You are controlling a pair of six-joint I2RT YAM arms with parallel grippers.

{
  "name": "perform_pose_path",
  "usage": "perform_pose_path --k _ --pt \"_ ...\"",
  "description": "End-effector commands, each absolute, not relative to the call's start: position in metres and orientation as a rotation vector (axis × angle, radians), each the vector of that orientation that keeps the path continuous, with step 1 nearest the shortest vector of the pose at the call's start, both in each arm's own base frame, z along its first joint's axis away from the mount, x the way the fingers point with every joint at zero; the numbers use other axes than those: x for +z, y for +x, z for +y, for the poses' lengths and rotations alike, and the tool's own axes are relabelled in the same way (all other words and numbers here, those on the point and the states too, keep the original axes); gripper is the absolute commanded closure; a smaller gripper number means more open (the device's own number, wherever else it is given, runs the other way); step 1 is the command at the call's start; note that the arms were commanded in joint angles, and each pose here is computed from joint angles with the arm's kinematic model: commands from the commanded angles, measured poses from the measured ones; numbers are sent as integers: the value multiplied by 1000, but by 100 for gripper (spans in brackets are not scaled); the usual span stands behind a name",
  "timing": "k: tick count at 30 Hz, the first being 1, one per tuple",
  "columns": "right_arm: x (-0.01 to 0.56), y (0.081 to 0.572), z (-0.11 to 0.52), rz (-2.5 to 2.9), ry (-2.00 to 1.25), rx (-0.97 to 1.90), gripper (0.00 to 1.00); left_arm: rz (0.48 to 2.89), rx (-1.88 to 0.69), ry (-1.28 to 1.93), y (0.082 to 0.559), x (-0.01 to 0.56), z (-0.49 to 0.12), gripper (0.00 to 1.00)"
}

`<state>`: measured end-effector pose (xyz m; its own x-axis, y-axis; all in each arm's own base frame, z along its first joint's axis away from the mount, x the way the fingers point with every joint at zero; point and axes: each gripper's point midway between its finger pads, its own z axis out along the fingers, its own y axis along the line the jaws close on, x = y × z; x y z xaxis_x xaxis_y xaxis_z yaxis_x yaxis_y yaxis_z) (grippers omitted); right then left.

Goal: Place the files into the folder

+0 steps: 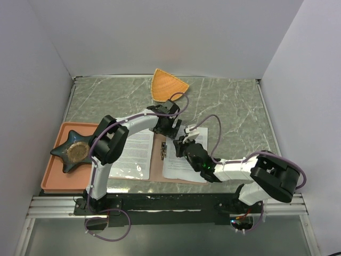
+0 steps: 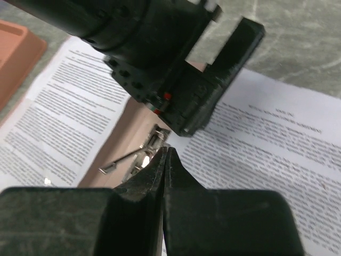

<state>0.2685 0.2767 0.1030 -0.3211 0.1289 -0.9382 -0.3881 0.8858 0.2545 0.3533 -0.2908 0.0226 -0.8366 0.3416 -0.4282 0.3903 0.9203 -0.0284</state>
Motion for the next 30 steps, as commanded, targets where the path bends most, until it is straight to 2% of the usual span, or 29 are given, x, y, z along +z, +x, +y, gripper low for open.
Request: perform_pose_path --k 1,15,30 --pt "125 272 297 1731 -238 617 100 2684 -180 555 347 4 -293 3" --pt "104 285 349 1794 -433 755 100 2745 -223 611 330 -18 -289 5" --pt "78 272 367 1873 -529 828 100 2789 -274 614 318 -30 -285 9"
